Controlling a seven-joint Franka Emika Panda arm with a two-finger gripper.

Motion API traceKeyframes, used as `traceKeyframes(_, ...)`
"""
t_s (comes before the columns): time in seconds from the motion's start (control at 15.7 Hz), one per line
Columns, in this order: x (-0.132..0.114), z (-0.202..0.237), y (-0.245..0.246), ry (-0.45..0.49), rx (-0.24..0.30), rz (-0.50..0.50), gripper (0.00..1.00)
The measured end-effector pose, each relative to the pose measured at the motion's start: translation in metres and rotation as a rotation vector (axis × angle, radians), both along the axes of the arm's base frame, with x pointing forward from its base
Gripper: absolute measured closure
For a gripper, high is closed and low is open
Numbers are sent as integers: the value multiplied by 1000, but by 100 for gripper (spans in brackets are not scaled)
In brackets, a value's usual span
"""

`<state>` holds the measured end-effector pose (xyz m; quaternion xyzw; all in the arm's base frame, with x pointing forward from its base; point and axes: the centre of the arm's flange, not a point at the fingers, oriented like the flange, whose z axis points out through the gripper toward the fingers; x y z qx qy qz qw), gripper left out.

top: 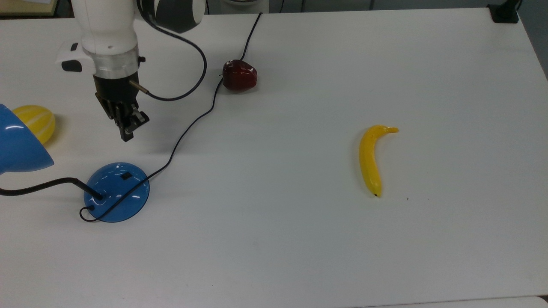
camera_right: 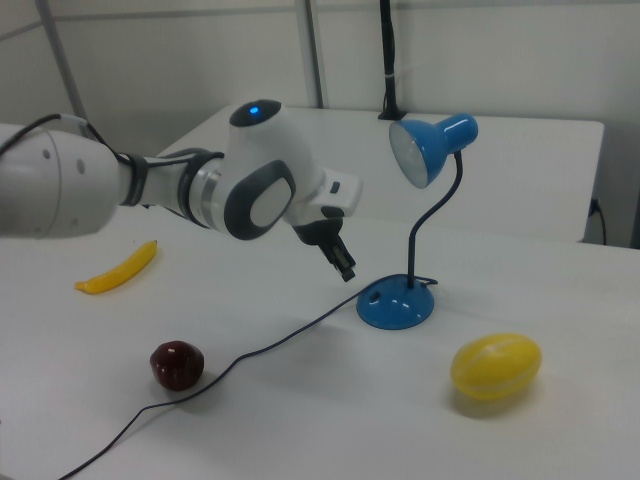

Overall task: Turn on desk lamp
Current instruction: 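Lower the gripper onto the switch on the blue lamp base and press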

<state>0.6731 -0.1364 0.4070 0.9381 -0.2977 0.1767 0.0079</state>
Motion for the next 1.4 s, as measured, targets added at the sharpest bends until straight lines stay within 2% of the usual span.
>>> traceKeyframes(0.7,36,-41,-11,-93,-14,-52,99)
traceKeyframes(1.4,47,-62,-14,-84,-20,-53,99)
